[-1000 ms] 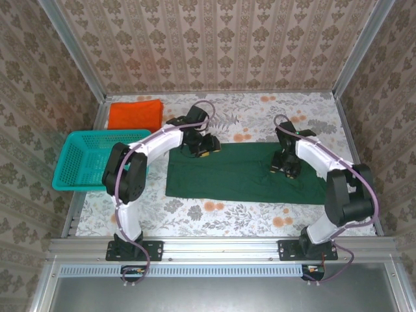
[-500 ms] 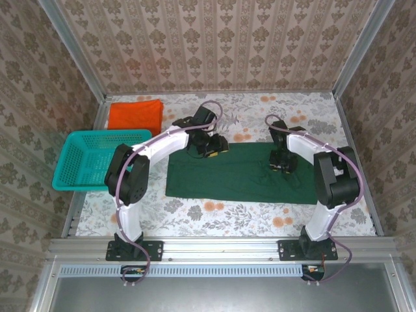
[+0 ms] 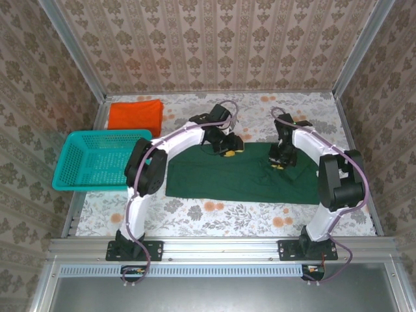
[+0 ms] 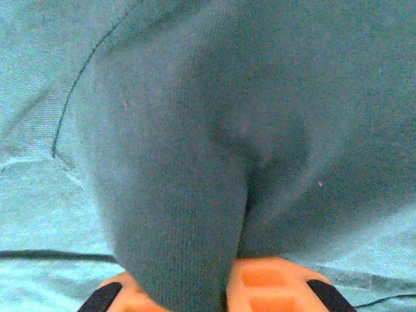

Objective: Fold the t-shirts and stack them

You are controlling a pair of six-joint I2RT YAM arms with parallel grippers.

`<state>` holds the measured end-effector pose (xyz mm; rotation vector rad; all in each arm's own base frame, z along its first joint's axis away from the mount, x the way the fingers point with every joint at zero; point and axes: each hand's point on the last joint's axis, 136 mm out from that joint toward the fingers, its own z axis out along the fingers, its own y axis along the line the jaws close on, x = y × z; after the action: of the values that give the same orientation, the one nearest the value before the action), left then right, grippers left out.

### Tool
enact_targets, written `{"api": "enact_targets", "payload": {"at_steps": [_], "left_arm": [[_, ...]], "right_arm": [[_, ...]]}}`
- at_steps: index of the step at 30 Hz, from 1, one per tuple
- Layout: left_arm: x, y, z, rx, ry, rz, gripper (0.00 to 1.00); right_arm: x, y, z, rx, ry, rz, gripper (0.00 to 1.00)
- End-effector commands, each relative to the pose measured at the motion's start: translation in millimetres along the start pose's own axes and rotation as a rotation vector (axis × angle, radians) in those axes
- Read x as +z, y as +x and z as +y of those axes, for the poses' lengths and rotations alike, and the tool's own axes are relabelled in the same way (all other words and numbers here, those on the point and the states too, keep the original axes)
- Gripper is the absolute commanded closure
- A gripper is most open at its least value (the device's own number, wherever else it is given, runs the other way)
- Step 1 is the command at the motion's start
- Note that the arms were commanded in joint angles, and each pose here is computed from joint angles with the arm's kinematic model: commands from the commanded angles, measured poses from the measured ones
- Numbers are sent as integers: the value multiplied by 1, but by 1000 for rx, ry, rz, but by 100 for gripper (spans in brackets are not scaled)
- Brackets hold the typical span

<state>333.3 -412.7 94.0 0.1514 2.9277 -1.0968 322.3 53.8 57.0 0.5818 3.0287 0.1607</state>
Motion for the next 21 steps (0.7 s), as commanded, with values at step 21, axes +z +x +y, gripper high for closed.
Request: {"api": "enact_targets", "payload": {"at_steps": [21], "left_arm": [[89,11,-91,-442,355,-21,63]], "right_arm": [[-13,21,-13,303,-350,228,80]]}}
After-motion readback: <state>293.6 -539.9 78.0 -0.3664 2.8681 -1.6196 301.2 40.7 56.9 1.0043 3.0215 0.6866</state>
